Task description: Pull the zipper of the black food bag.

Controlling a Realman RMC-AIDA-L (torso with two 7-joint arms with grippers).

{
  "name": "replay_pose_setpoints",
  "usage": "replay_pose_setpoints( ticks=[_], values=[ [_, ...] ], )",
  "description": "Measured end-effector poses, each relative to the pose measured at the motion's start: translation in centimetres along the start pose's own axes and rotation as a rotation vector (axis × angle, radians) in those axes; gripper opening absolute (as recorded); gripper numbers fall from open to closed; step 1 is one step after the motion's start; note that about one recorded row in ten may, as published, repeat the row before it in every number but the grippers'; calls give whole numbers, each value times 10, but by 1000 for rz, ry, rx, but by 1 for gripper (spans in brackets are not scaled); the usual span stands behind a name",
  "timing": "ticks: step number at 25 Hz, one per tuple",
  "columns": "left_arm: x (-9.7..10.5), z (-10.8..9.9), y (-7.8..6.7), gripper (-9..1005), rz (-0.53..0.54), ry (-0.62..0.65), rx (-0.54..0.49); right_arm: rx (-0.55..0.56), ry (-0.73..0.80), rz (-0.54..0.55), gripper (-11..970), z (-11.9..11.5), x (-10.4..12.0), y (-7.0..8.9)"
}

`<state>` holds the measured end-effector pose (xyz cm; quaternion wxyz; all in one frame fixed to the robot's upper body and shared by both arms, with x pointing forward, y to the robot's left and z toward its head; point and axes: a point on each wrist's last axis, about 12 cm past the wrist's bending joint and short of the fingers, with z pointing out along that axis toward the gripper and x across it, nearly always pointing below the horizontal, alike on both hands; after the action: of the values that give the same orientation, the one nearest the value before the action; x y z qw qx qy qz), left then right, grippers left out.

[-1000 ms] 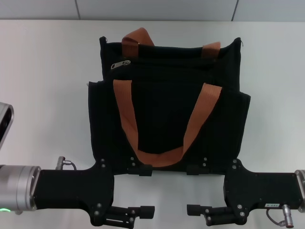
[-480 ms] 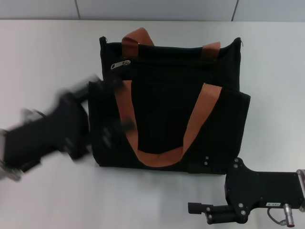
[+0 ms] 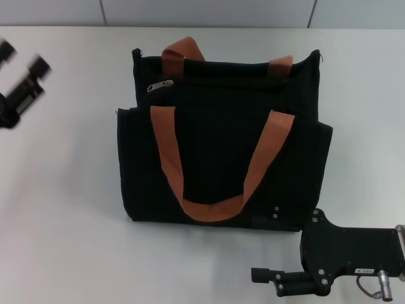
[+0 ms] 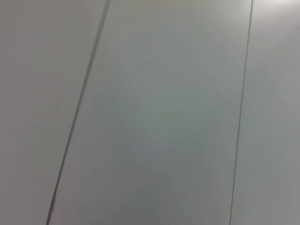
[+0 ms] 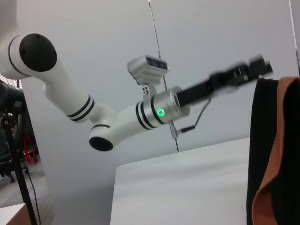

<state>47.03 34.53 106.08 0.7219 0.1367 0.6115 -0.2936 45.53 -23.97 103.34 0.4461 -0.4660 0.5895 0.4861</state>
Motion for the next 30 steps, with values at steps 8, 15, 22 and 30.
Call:
replay_pose_setpoints(
  ticks=[8, 15, 22, 30],
  values=[
    [2, 11, 2, 806, 103, 263, 248, 1, 5, -9, 775, 0, -2, -3],
    [10, 36, -2, 805, 142, 346, 330, 10, -3, -3, 776, -1, -3, -3],
    [7, 51, 7, 805, 210, 346, 286, 23, -11, 0, 776, -2, -3, -4],
    [2, 64, 3, 804, 245, 325, 339, 29, -19, -4, 775, -2, -4, -6]
  ],
)
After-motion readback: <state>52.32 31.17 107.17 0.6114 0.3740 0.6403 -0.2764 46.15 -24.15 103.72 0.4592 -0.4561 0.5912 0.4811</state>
